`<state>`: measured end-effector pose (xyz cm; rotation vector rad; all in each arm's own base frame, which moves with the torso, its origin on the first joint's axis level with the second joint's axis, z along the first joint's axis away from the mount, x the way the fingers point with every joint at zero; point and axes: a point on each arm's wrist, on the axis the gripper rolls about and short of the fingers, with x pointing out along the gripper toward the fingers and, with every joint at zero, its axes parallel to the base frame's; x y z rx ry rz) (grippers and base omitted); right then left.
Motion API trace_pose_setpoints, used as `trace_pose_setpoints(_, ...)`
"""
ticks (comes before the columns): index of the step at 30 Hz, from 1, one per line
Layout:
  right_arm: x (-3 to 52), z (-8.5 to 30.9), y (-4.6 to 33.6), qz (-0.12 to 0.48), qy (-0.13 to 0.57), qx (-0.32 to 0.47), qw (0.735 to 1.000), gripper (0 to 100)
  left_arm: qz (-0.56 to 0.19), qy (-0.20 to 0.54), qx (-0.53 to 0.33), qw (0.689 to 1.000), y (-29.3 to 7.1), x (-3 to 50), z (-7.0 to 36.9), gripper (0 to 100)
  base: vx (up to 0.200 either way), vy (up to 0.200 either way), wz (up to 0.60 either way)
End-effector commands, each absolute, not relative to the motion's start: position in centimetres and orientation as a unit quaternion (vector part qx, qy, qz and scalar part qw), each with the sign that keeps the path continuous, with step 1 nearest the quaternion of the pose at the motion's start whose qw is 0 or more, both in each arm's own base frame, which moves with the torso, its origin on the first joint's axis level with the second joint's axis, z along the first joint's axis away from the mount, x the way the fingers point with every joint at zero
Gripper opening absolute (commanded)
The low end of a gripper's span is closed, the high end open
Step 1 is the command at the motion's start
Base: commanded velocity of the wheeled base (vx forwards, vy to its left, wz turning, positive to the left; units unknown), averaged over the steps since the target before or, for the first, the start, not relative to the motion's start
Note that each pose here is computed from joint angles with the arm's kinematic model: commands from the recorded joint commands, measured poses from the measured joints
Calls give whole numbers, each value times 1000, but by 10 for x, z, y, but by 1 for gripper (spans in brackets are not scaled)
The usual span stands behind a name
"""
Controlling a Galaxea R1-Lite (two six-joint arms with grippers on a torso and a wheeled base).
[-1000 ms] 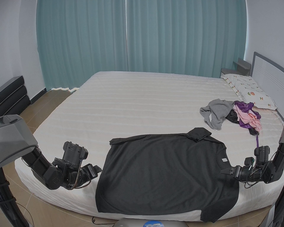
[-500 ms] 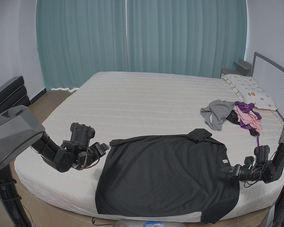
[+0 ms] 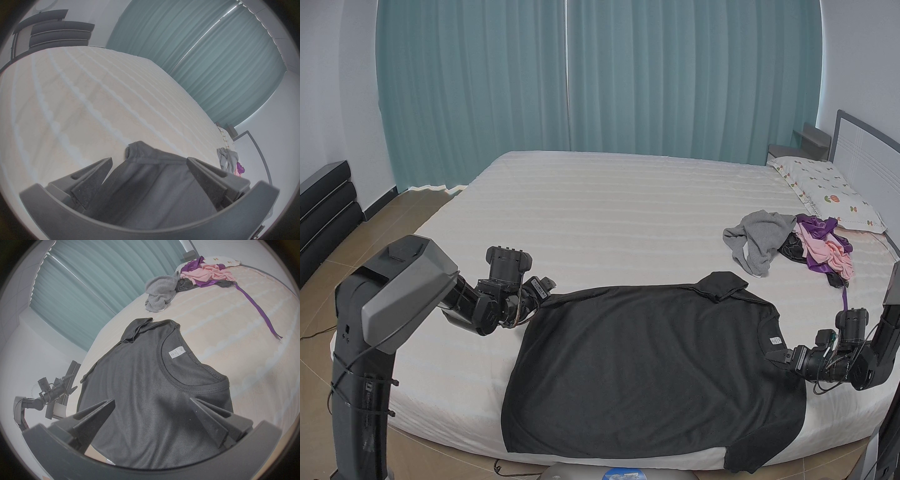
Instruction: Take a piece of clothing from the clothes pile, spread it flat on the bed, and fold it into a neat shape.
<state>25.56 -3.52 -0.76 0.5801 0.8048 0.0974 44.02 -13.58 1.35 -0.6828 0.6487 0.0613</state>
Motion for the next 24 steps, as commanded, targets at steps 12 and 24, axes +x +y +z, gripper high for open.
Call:
trace_pose_setpoints(12,258,-12,-36,42,387,280,877,100,40,298,-331,894,-139,478,-33,0,0,0,0)
trace_pose_setpoints(24,292,4,-25,14,330,238,914,100,65,214,-333,916,-124,505,1,0,0,0,0)
